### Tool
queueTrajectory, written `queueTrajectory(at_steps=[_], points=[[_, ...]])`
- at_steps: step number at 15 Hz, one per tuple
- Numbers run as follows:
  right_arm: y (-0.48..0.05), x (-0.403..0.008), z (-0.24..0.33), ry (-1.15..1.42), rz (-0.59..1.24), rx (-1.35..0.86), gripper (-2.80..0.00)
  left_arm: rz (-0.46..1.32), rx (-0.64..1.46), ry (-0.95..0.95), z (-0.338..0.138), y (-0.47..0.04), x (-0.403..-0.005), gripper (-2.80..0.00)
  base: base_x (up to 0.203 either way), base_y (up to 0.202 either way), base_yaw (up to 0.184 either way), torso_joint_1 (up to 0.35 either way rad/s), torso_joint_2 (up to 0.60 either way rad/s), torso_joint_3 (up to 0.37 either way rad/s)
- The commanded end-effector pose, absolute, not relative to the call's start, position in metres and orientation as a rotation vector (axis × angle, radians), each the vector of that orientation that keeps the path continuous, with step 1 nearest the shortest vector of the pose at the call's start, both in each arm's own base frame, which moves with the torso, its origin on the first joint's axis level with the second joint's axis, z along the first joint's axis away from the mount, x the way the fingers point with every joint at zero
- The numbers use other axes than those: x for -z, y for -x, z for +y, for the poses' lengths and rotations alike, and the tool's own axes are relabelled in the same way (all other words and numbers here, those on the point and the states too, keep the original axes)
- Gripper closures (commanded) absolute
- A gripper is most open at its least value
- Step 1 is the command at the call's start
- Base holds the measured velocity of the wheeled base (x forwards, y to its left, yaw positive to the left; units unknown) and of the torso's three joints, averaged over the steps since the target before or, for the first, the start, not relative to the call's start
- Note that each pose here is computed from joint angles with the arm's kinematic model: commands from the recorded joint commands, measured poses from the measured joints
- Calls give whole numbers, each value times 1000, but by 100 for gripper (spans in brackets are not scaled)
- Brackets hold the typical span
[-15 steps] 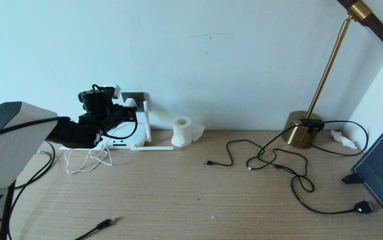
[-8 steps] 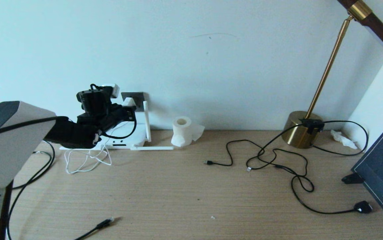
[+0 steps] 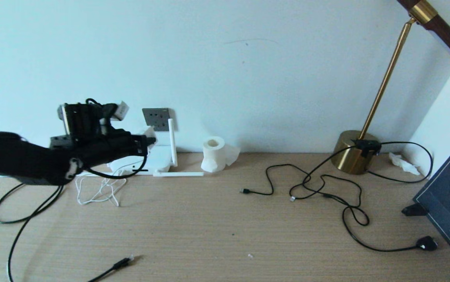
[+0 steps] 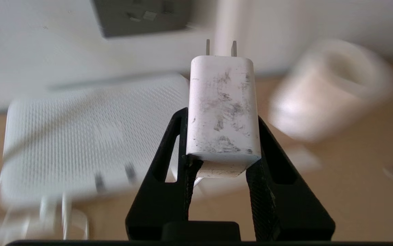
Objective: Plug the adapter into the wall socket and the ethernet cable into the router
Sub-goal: Pick up plug
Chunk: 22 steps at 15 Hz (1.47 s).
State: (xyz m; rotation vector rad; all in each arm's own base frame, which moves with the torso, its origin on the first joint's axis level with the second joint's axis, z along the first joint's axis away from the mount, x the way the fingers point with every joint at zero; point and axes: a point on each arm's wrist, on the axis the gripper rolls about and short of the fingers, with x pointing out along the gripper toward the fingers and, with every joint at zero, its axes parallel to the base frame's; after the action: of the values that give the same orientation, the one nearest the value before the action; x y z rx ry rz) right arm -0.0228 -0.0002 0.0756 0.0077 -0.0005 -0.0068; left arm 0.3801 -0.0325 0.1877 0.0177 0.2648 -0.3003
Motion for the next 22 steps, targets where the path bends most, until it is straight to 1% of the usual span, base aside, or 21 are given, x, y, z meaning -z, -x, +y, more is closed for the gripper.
queueTrajectory(at_steps=[1, 3, 4, 5, 7, 10, 18, 22], points=[[23, -76, 0, -8, -2, 6, -280, 439, 328, 0, -27, -317, -225, 0, 0, 0, 0, 0, 0, 0], [23, -76, 0, -8, 0, 6, -280, 809, 346, 46, -24, -274, -215, 0, 0, 0, 0, 0, 0, 0], [23, -76, 0, -8, 0, 6, -280, 939, 335, 82, -22, -261, -210, 0, 0, 0, 0, 0, 0, 0], [23, -76, 0, -8, -2, 6, -280, 1039, 303, 133, -20, -258, -199, 0, 0, 0, 0, 0, 0, 0], [23, -76, 0, -8, 0, 6, -280, 1149, 250, 165, -19, -267, -175, 0, 0, 0, 0, 0, 0, 0], [23, -76, 0, -8, 0, 6, -280, 1229, 195, 158, -18, -272, -152, 0, 0, 0, 0, 0, 0, 0], [23, -76, 0, -8, -1, 6, -280, 1230, 166, 178, -8, -298, -125, 0, 0, 0, 0, 0, 0, 0], [23, -75, 0, -8, 0, 6, -280, 1232, 131, 161, -4, -309, -119, 0, 0, 0, 0, 0, 0, 0]])
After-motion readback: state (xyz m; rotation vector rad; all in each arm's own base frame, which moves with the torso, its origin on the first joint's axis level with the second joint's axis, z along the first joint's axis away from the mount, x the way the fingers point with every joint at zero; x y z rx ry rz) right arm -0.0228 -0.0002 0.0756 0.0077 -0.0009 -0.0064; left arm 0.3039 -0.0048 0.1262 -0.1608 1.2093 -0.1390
